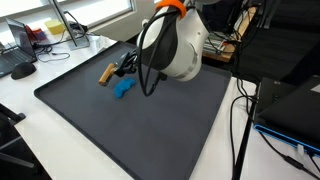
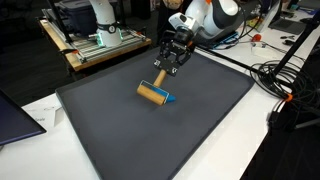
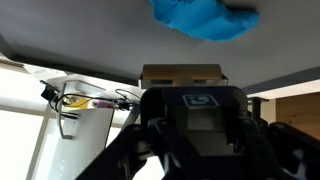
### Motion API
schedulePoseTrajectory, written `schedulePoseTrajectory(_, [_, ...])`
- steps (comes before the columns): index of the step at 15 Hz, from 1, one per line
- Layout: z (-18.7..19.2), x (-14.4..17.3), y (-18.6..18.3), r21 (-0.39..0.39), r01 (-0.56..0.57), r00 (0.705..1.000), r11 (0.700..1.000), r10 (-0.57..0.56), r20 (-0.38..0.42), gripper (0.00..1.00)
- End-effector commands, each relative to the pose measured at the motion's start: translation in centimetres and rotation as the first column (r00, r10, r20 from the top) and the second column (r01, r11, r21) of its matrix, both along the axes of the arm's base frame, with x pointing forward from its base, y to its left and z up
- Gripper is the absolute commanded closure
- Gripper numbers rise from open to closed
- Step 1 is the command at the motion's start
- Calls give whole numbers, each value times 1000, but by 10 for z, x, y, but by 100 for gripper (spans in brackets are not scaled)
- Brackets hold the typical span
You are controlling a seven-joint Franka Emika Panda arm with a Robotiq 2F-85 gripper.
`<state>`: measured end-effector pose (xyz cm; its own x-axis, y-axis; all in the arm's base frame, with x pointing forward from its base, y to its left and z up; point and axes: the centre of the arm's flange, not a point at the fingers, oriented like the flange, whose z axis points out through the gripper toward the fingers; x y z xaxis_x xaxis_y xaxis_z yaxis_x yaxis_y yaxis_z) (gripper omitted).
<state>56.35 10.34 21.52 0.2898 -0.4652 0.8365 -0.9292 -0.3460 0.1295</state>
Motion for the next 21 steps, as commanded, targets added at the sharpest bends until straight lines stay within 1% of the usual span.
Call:
schedulePoseTrajectory(1, [25, 43, 32, 32, 14, 999, 999, -12, -51, 78])
schedulePoseTrajectory(5, [25, 42, 30, 52, 17, 998, 998, -14, -53, 78])
schedulePoseTrajectory(8, [35, 39, 20, 73, 31, 999, 997, -28, -42, 78])
schedulePoseTrajectory(10, [52, 33, 11, 133, 34, 999, 991, -28, -41, 78])
schedulePoseTrajectory(11, [66, 29, 5, 174, 37, 999, 984, -31, -35, 78])
schedulePoseTrajectory(14, [106, 24, -9, 256, 55, 998, 965, -58, 4, 78])
schedulePoseTrajectory(18, [153, 18, -29, 345, 62, 997, 937, -77, 30, 78])
schedulePoseTrajectory(21, [176, 11, -46, 423, 55, 997, 904, -72, 25, 78])
